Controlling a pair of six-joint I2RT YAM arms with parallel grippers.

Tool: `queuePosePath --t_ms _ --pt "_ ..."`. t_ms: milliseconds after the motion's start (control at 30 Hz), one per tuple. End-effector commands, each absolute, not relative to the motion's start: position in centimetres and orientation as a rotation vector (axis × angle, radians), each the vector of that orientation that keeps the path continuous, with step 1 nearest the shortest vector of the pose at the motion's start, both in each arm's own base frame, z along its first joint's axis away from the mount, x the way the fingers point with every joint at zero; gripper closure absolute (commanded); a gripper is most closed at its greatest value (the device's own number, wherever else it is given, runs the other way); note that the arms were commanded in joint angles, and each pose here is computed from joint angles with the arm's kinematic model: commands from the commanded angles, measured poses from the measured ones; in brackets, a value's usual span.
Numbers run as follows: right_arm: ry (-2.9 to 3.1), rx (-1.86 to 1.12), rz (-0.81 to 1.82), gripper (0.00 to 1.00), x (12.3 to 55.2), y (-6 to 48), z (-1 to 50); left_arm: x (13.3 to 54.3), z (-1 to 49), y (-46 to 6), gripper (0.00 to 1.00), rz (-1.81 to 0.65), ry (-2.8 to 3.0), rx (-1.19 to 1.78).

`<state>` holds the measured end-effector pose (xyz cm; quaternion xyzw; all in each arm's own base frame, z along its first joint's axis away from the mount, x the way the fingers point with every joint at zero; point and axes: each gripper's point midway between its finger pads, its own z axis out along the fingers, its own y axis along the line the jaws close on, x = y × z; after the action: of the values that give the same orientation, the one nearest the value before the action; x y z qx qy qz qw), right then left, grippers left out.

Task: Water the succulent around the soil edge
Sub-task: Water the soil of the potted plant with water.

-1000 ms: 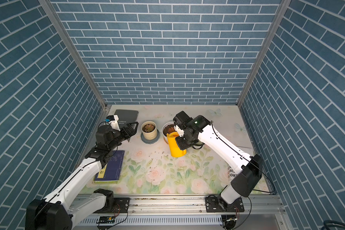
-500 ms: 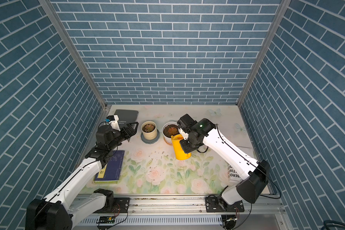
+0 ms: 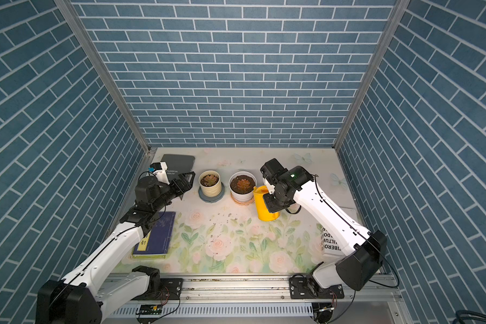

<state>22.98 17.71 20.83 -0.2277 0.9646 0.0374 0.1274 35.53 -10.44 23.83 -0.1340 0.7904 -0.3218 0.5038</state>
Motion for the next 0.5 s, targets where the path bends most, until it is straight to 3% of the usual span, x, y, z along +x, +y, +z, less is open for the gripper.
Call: queuePosePath --t_ms 0,467 --pt "2.774 -0.683 0.069 1.0 23.4 17.2 21.5 35.4 23.5 -10.6 0.0 -0.779 1.909 -0.312" --pt "2.814 -0.457 0.085 1.0 21.1 13.5 21.2 35.3 23.9 -10.7 0.0 -0.788 1.899 -0.307"
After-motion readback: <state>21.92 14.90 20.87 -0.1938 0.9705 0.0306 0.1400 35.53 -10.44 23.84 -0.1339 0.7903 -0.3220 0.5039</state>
